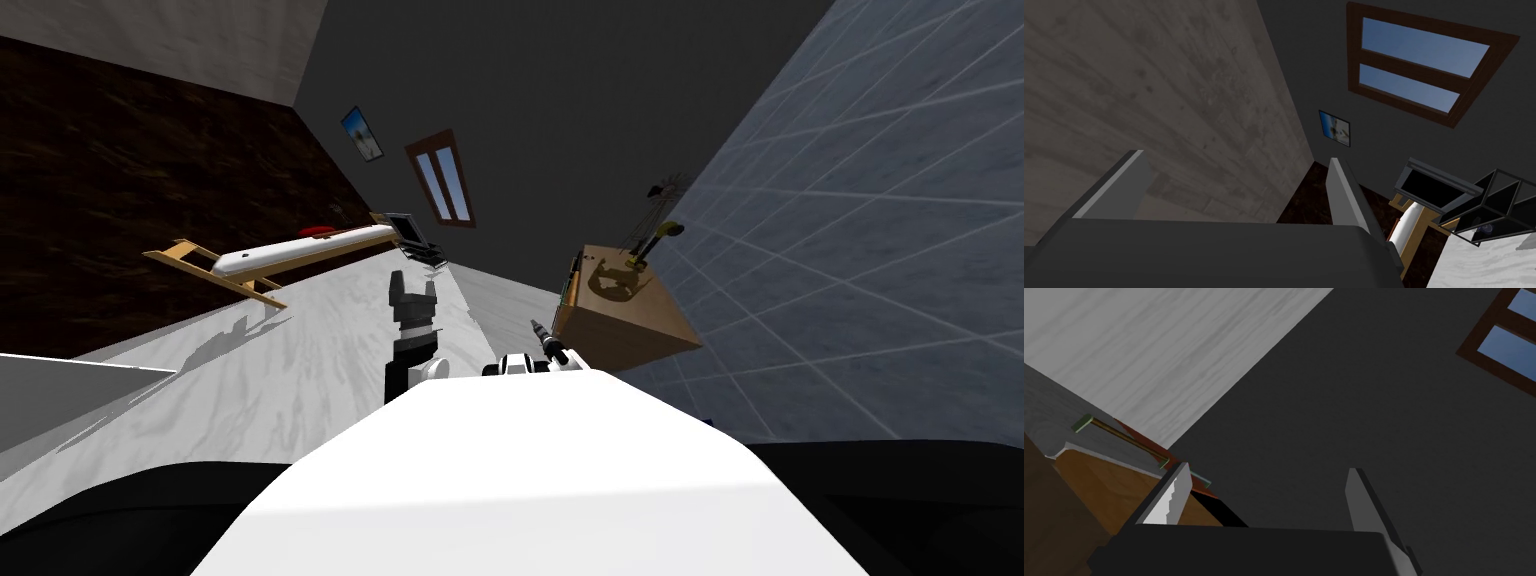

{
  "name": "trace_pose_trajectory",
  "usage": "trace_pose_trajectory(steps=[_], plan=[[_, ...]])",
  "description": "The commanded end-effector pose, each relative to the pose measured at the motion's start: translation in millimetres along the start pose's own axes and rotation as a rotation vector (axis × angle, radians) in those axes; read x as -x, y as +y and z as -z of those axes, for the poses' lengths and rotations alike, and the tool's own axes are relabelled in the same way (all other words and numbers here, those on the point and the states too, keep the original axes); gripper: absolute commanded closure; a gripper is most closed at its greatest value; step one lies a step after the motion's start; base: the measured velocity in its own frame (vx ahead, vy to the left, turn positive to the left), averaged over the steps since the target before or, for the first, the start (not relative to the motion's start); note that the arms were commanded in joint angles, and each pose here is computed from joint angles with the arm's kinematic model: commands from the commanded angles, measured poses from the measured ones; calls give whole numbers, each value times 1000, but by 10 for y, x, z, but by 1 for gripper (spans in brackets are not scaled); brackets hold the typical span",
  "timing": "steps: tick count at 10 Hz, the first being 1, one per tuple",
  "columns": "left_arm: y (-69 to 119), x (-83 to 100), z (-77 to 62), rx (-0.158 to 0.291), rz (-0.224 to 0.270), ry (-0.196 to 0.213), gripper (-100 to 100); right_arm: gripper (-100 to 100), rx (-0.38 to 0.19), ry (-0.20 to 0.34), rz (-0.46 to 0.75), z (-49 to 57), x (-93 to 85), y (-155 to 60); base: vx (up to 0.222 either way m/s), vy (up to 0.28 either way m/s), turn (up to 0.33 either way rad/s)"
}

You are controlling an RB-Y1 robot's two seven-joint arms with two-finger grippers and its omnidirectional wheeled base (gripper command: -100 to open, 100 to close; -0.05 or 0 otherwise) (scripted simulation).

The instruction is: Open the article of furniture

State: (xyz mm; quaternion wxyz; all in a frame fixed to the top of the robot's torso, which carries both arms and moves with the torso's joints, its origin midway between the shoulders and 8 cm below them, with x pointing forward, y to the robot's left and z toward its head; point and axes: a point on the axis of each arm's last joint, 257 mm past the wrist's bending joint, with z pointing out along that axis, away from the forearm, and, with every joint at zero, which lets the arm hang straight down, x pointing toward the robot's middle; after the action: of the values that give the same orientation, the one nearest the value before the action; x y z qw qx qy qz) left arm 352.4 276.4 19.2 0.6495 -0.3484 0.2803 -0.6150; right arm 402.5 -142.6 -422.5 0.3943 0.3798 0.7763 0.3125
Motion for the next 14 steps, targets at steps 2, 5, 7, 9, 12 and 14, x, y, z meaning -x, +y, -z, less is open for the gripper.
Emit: trace_pose_trajectory(steps=[2,5,7,9,12,14], plan=[[0,1,1,0,0,0,0,-100,-57,15,10,-12,-38,-235,11,-14,-39],[0,1,0,0,0,0,0,-100,-57,15,10,-12,-38,-235,-1,1,4],[0,1,0,0,0,0,0,-100,-57,15,10,-12,-38,-235,0,0,0],[0,1,0,0,0,0,0,-100,-158,11,94,7,-10,-599,47,17,150],[0,1,1,0,0,0,0,-100,-241,7,163,44,33,-890,54,17,93],[0,1,1,0,0,0,0,-100,-340,2,247,110,110,-1226,55,23,116]])
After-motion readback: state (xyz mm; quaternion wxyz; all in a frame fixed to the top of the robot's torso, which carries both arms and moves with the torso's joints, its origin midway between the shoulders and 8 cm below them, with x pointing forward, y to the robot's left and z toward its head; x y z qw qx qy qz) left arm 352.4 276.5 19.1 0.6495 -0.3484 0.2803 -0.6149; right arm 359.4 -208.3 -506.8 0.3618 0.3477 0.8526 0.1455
